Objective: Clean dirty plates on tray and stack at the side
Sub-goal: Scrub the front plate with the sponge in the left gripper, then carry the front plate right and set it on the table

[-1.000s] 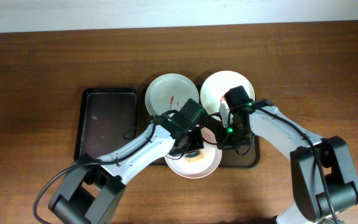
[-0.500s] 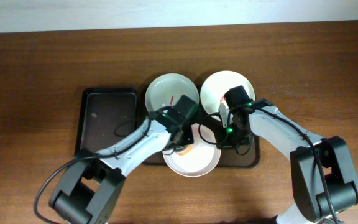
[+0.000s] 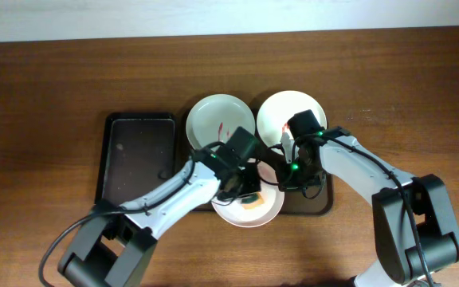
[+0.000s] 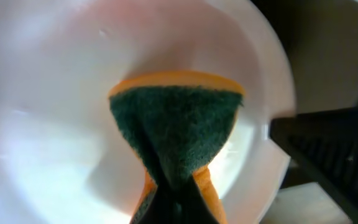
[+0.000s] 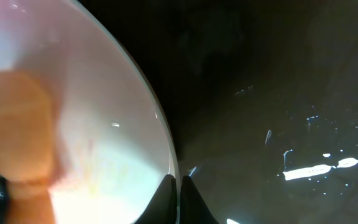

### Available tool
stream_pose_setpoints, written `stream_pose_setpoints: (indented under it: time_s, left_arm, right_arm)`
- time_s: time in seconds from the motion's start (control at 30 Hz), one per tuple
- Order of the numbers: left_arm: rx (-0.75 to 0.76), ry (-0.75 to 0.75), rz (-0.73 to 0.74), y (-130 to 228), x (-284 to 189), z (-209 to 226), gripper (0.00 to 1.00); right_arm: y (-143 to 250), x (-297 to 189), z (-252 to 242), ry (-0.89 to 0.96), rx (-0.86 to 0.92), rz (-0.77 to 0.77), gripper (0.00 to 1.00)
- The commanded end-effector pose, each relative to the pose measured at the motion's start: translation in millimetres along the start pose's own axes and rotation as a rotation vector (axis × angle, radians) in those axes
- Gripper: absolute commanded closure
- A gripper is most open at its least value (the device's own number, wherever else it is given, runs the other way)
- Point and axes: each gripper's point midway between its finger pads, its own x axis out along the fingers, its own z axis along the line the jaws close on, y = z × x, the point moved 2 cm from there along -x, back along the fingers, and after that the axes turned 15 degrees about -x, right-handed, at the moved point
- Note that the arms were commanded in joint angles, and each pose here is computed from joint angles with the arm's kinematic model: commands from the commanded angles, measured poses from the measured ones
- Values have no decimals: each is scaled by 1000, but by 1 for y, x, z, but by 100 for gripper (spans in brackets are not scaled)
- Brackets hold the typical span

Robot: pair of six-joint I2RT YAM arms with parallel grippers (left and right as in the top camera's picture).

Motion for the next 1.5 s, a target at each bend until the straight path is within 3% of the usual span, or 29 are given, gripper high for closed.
stream_pose_setpoints:
  time_s: [0.0,0.17,0.43,0.77,1.17,1.33,1.47]
  left_arm:
    - [-38,50,16,13,8,-12,100]
    - [-35,31,22,13,25,-9,100]
    - [-53,-214,-109,-18,8,49,100]
    - [164,-56,-279,-53,-91,39,100]
    - [67,-241,-375,-133,-130,142,100]
    - [-32,-291,-356,-152,-123,178,100]
    - [-20,-310,-330,-159,-109,186,100]
  right_arm:
    - [5,3,-7,26,9,22,96]
    - [7,3,-7,25,11,28,96]
    - [7,3,-7,26,11,28,96]
    - [-3,-9,-5,41,-2,4,96]
    - [-37,-124,-35,594,-68,-179,96]
    - [-52,-146,-17,871,-157,-241,96]
    - [-62,-163,13,1086,-259,-325,96]
